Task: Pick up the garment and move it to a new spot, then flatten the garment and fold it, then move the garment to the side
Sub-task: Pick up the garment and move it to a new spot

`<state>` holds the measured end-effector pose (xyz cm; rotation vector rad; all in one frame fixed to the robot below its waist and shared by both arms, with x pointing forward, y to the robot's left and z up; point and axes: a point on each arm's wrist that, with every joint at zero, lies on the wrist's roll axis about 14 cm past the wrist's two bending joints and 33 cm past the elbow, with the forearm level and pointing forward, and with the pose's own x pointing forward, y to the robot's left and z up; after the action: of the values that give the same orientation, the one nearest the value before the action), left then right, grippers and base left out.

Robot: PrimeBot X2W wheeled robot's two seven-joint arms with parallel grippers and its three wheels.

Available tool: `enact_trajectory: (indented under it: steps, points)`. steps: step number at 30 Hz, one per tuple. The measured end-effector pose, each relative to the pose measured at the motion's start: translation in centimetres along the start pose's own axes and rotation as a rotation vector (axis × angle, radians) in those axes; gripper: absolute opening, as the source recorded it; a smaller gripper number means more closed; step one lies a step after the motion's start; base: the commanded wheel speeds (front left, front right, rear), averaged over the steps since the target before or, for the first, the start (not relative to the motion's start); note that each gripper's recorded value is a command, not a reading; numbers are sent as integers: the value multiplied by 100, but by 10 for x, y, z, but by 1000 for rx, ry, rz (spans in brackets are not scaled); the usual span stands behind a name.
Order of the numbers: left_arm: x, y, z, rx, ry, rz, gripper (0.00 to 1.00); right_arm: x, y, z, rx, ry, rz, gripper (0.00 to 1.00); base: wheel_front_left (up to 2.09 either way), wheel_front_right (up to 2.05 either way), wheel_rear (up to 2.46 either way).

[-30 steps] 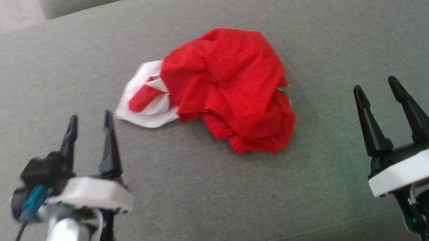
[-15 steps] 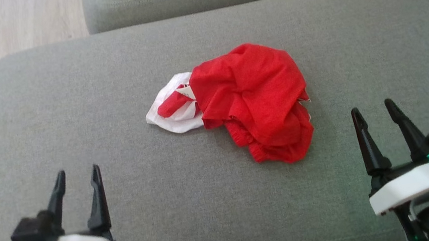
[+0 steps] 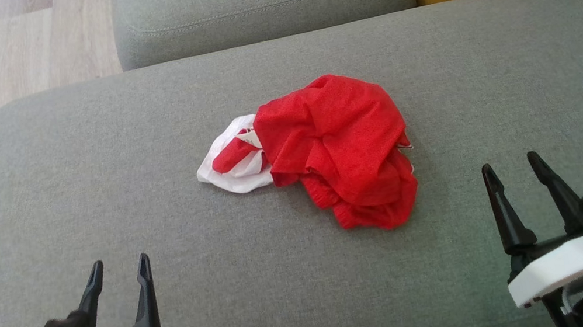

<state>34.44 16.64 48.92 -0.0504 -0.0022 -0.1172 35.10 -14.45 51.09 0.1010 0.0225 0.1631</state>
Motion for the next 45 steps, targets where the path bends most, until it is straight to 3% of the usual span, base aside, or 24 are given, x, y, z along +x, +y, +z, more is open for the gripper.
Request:
enact_trajectory:
  steps: [22, 28, 37, 42, 45]
  points:
    - [1, -3, -5, 5, 18, -3, 100, -1, -7, 1, -5, 1, -21, 100, 0, 0, 0]
    - [14, -16, 2, 4, -2, -55, 100, 0, -9, -2, 5, 11, -27, 100, 0, 0, 0]
    - [96, -107, 46, -6, -60, -370, 100, 11, -17, -11, 25, 31, -48, 100, 0, 0, 0]
    - [122, -165, 8, 11, 118, -531, 100, 6, -37, -8, 46, 4, -116, 100, 0, 0, 0]
    - [131, -183, -16, 8, 223, -573, 100, -1, -49, -10, 58, 0, -158, 100, 0, 0, 0]
